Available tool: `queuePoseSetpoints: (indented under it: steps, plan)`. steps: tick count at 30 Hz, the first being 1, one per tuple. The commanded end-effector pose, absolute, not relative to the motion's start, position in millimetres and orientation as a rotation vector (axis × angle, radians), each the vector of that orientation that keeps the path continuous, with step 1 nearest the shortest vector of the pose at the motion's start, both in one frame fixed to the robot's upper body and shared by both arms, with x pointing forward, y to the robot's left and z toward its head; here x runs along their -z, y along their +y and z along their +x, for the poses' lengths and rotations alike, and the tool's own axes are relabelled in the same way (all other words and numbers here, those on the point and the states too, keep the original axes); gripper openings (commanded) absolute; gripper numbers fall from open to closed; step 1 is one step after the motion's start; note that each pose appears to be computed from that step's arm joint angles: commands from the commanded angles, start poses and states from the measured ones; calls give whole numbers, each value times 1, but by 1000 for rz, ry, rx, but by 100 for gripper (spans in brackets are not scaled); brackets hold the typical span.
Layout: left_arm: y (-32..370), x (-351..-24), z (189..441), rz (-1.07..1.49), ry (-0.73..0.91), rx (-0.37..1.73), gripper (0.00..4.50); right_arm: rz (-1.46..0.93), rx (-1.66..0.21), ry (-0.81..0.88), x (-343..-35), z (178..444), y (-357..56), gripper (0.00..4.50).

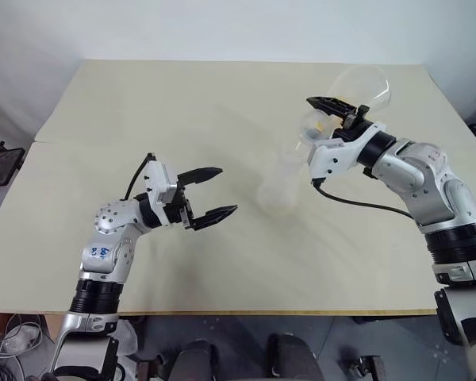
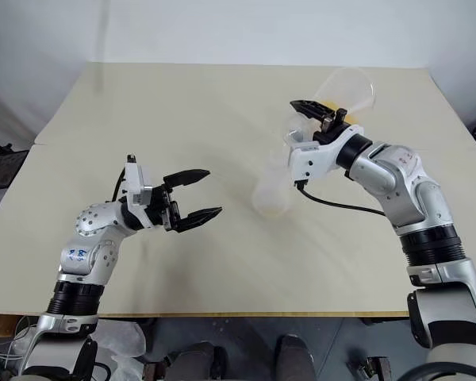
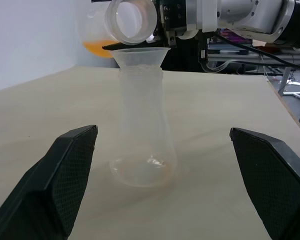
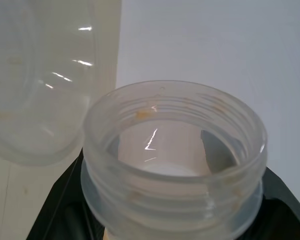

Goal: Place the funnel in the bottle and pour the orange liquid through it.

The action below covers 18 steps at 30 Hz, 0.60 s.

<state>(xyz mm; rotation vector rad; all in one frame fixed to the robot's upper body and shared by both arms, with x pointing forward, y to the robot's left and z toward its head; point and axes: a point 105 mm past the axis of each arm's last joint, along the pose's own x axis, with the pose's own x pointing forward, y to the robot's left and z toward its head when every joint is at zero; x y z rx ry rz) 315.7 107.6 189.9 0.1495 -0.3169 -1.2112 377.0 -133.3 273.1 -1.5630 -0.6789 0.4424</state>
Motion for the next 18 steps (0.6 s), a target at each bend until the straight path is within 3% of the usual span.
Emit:
queuePoseSetpoints:
  steps: [1,18]
  plan:
    - [106,-196,311,158,-360,1221,450,-1597,-398,-756,-293,371,-131,246]
    - [106,-196,312,158,-365,1214,450,-1659,-360,-770,-293,374,-131,246]
